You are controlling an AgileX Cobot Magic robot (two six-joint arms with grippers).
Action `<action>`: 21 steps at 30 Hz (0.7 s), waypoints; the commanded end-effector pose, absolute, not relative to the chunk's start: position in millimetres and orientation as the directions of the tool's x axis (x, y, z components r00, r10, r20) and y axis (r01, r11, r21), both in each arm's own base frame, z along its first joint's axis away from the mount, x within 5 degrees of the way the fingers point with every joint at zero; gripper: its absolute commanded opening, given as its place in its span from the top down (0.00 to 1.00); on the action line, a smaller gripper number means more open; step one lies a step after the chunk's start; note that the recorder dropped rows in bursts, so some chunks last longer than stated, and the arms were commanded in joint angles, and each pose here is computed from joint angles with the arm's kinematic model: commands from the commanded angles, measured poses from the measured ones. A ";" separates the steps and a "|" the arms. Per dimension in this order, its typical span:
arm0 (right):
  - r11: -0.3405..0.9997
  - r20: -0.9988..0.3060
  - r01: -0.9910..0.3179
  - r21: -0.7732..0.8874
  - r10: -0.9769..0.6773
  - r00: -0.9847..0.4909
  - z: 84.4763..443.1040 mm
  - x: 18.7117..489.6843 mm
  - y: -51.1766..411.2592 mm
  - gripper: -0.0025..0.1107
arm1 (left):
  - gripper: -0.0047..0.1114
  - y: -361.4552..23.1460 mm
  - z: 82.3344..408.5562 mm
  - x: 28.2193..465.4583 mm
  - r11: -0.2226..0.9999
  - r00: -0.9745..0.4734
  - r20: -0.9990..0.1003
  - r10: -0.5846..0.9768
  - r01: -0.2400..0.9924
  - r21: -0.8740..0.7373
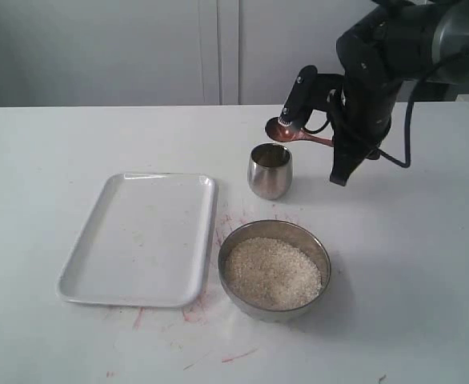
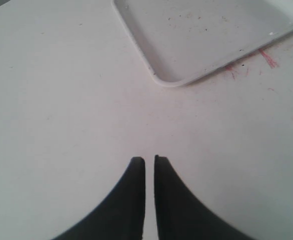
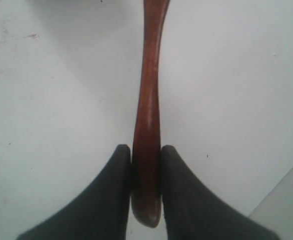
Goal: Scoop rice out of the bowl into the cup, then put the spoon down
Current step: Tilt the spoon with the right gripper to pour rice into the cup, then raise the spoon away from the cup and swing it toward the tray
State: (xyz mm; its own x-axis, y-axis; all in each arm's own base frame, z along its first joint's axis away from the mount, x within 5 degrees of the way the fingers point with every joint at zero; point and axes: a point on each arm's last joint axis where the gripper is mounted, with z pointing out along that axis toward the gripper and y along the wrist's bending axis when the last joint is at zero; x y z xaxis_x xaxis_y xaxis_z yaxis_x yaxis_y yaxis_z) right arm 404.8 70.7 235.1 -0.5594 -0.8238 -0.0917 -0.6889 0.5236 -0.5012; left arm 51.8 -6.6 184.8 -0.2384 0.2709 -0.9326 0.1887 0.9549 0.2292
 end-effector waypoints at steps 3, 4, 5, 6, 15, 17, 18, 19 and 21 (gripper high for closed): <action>0.526 -0.128 -0.688 -0.500 -0.830 -0.542 237.8 406.6 75.1 0.98 | 0.84 -6.8 179.0 50.9 0.954 -0.274 -0.923 0.271 0.201 0.221; 0.542 -0.143 -0.687 -0.484 -0.823 -0.550 237.2 406.1 76.5 0.98 | 0.84 -6.8 179.0 50.9 0.954 -0.274 -0.923 0.271 0.201 0.221; 0.577 -0.177 -0.682 -0.450 -0.806 -0.565 236.9 404.6 79.5 0.98 | 0.84 -6.8 179.0 50.9 0.954 -0.274 -0.923 0.271 0.201 0.221; 0.597 -0.199 -0.675 -0.433 -0.794 -0.574 237.7 403.9 81.1 0.98 | 0.84 -6.8 179.0 50.9 0.954 -0.274 -0.923 0.271 0.201 0.221; 0.873 -0.537 -0.366 0.321 -0.150 -0.830 300.4 367.8 125.6 0.98 | 0.84 -6.8 179.0 50.9 0.954 -0.274 -0.923 0.271 0.201 0.221; 0.797 -0.445 -0.256 0.547 0.017 -0.895 312.8 358.3 137.2 0.98 | 0.84 -6.8 179.0 50.9 0.954 -0.274 -0.923 0.271 0.201 0.221; 0.760 -0.415 -0.240 0.604 0.043 -0.909 316.9 355.0 141.5 0.98 | 0.84 -6.8 179.0 50.9 0.954 -0.274 -0.923 0.271 0.201 0.221; 0.723 -0.387 -0.226 0.653 0.062 -0.920 320.4 352.5 145.0 0.98 | 0.84 -6.8 179.0 50.9 0.954 -0.274 -0.923 0.271 0.201 0.221; 0.658 -0.345 -0.207 0.724 0.086 -0.935 327.4 348.0 150.0 0.98 | 0.84 -6.8 179.0 50.9 0.954 -0.274 -0.923 0.271 0.201 0.221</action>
State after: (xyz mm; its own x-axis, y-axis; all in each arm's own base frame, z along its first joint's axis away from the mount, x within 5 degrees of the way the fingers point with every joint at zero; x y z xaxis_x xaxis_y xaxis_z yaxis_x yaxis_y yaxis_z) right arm 356.0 141.5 312.2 -0.9122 0.0334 -0.4084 -0.2422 0.7601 0.6030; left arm 51.8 -6.6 184.8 -0.2384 0.2709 -0.9326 0.1887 0.9549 0.2292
